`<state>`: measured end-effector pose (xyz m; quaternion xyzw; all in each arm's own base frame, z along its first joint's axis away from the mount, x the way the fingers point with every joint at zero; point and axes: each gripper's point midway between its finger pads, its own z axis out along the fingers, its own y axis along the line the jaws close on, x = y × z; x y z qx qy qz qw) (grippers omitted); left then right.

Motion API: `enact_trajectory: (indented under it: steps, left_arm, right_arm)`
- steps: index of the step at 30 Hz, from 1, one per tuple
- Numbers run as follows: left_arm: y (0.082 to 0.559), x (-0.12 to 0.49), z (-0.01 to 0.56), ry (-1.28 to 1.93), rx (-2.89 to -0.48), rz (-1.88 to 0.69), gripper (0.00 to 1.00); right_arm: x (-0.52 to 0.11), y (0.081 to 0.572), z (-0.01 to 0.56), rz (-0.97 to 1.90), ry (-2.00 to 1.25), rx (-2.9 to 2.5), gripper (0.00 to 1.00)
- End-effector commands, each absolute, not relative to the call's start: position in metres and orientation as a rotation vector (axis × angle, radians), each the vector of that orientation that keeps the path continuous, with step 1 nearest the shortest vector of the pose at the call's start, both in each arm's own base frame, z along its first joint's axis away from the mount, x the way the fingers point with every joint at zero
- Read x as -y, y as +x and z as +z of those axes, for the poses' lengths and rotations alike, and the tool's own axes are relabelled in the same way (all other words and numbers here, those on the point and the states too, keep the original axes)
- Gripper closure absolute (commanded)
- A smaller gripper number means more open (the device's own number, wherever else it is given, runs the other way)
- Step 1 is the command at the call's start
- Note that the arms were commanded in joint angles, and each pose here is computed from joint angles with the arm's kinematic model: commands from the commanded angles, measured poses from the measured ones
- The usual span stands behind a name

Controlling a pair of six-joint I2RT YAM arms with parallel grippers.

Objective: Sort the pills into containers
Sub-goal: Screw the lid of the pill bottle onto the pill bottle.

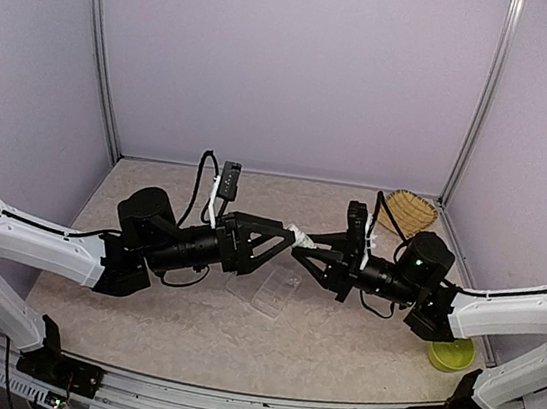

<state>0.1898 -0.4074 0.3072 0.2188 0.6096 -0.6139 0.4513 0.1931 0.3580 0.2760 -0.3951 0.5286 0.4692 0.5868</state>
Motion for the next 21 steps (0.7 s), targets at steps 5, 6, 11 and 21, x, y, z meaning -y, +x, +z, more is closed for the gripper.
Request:
enact_trajectory:
  steps: [5, 6, 11, 21]
  left_arm:
    - [0.184, 0.415, 0.325, 0.563, -1.444, -1.572, 0.01]
    - [0.183, 0.415, 0.325, 0.565, -1.444, -1.574, 0.01]
    - [0.182, 0.415, 0.329, 0.566, -1.426, -1.575, 0.01]
    - [0.180, 0.414, 0.334, 0.578, -1.403, -1.581, 0.01]
  right_arm:
    - [-0.369, 0.195, 0.281, 1.120, -0.917, -1.234, 0.88]
    - [-0.370, 0.195, 0.281, 1.121, -0.919, -1.236, 0.88]
    - [-0.373, 0.198, 0.277, 1.114, -0.922, -1.256, 0.88]
    - [-0.382, 0.195, 0.269, 1.138, -0.949, -1.270, 0.88]
